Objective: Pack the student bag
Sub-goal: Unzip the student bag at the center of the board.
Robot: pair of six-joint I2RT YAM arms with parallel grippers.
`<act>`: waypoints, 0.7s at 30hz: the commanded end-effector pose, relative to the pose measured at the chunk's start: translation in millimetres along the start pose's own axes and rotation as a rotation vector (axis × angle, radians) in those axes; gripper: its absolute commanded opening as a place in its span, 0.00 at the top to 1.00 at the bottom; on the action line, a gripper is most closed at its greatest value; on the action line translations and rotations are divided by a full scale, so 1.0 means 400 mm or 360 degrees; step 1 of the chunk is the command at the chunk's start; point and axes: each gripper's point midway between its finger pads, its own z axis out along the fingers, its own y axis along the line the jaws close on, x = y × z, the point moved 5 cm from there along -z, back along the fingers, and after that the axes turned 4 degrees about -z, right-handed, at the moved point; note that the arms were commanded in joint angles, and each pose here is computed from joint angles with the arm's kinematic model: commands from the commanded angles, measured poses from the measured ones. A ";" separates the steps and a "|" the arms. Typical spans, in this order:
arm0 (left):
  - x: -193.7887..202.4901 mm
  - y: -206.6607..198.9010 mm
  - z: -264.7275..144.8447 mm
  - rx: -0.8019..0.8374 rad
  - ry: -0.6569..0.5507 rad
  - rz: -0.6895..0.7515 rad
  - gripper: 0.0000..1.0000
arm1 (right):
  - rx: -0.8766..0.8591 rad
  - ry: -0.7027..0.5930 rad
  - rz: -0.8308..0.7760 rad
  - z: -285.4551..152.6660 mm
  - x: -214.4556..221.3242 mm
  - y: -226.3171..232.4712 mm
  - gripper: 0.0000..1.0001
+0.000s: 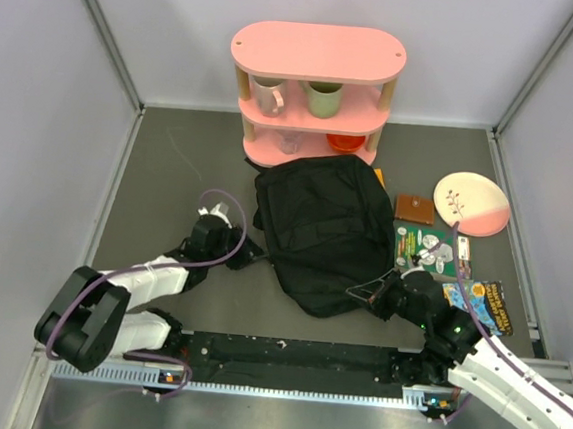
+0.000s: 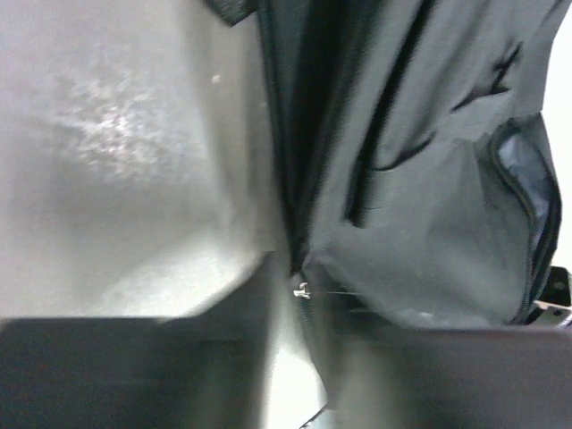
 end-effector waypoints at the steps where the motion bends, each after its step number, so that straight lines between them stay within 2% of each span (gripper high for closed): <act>1: -0.010 -0.061 -0.019 0.0153 0.0049 0.0170 0.43 | -0.0191 -0.0046 -0.0114 -0.010 -0.018 0.066 1.00; 3: -0.001 -0.031 -0.041 0.0072 0.0044 0.0196 0.27 | -0.0204 -0.0039 -0.0222 -0.011 -0.018 0.075 1.00; 4: -0.009 -0.046 -0.069 0.0100 -0.0022 0.0240 0.16 | -0.0213 -0.0007 -0.0268 -0.014 -0.015 0.090 1.00; 5: -0.022 -0.039 -0.083 0.0052 -0.0102 0.0262 0.11 | -0.0217 0.0020 -0.0309 -0.014 -0.011 0.097 1.00; 6: -0.017 -0.010 -0.106 -0.0071 -0.0101 0.0291 0.08 | -0.0267 0.0103 -0.0436 -0.018 0.004 0.105 1.00; 7: -0.030 -0.030 -0.140 -0.0027 -0.0191 0.0335 0.03 | -0.0294 0.0154 -0.0497 -0.013 0.010 0.123 1.00; 9: -0.056 -0.035 -0.179 -0.0071 -0.0338 0.0393 0.01 | -0.0352 0.0297 -0.0663 -0.019 0.034 0.135 1.00; 14: -0.083 -0.060 -0.281 -0.0028 -0.0589 0.0460 0.01 | -0.0468 0.0453 -0.0953 -0.028 0.060 0.181 1.00; 21: -0.092 -0.066 -0.311 -0.0076 -0.0627 0.0487 0.02 | -0.0644 0.0887 -0.1320 -0.062 0.161 0.181 1.00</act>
